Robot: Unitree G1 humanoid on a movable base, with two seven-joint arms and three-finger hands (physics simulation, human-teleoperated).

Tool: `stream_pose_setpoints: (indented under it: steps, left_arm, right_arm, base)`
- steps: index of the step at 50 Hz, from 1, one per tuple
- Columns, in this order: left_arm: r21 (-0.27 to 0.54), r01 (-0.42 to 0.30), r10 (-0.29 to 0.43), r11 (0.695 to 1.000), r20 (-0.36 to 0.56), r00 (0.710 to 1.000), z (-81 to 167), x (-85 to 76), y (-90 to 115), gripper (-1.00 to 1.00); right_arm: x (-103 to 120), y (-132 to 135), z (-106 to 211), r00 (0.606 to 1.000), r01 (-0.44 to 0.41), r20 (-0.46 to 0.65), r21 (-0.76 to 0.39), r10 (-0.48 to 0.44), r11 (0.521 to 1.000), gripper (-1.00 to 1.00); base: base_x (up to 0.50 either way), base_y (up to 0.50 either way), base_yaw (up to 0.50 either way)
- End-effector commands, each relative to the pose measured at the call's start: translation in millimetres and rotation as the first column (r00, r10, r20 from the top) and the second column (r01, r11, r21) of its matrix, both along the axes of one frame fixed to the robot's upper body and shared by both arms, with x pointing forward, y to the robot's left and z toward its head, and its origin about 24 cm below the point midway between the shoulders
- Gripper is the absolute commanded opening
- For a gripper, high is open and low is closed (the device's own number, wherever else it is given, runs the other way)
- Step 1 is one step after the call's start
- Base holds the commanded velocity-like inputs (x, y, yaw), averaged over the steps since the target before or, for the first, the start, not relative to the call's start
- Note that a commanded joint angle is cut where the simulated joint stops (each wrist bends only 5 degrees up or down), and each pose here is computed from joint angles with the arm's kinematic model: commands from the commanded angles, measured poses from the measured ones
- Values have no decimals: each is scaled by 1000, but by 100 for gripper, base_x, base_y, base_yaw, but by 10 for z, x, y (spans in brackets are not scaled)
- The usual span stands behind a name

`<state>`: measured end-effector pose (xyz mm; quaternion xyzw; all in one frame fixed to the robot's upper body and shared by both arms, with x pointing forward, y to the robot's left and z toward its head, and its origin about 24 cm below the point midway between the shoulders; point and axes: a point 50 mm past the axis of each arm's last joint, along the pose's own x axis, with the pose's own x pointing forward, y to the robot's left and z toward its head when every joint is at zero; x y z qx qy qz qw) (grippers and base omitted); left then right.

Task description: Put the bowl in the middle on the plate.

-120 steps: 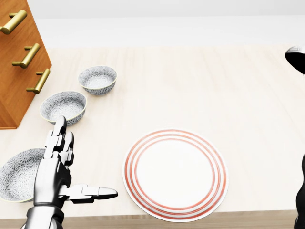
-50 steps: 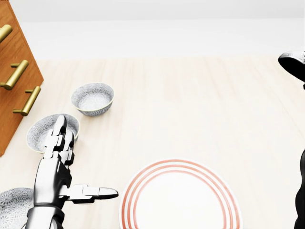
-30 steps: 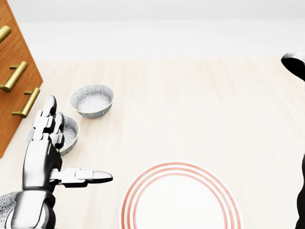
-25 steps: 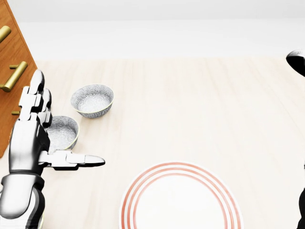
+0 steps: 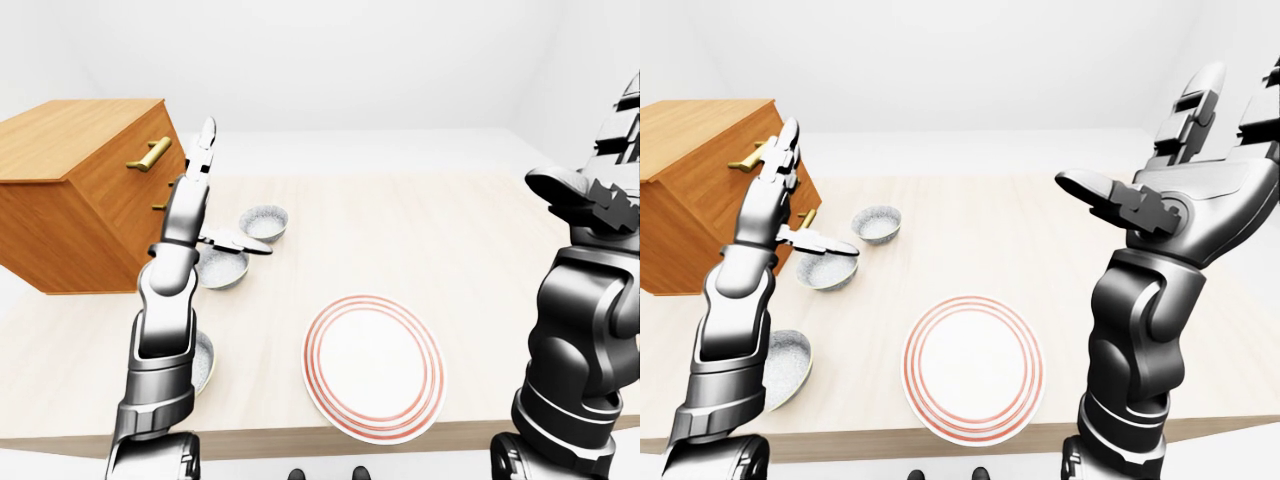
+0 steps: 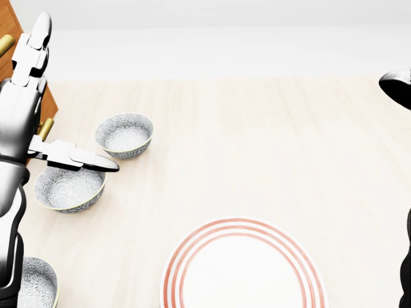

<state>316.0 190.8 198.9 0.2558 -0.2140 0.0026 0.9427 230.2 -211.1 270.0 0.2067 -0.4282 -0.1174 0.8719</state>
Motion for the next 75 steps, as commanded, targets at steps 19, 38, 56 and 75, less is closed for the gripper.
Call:
stream_pose_setpoints:
  steps: [19, 38, 56, 75]
  left_arm:
    - [272, -41, 93, 961, -180, 979, -217, 244, 72, 100]
    - [411, -150, 324, 899, -396, 859, -677, 419, 607, 100]
    - [426, -94, 281, 900, -401, 872, -556, 463, 539, 100]
    - [466, -19, 257, 885, -454, 853, -631, 477, 453, 100]
  right_arm:
    - [-30, 27, 10, 1000, -7, 14, -4, 7, 1000, 100]
    - [-18, 35, -9, 1000, -6, 6, -8, 6, 1000, 100]
    - [-45, 38, 17, 1000, -6, 21, -5, 6, 1000, 100]
    - [-35, 39, 4, 1000, 0, 14, -9, 0, 1000, 100]
  base:
    - [0, 0, 0]
    - [0, 0, 0]
    - [0, 0, 0]
    - [0, 0, 0]
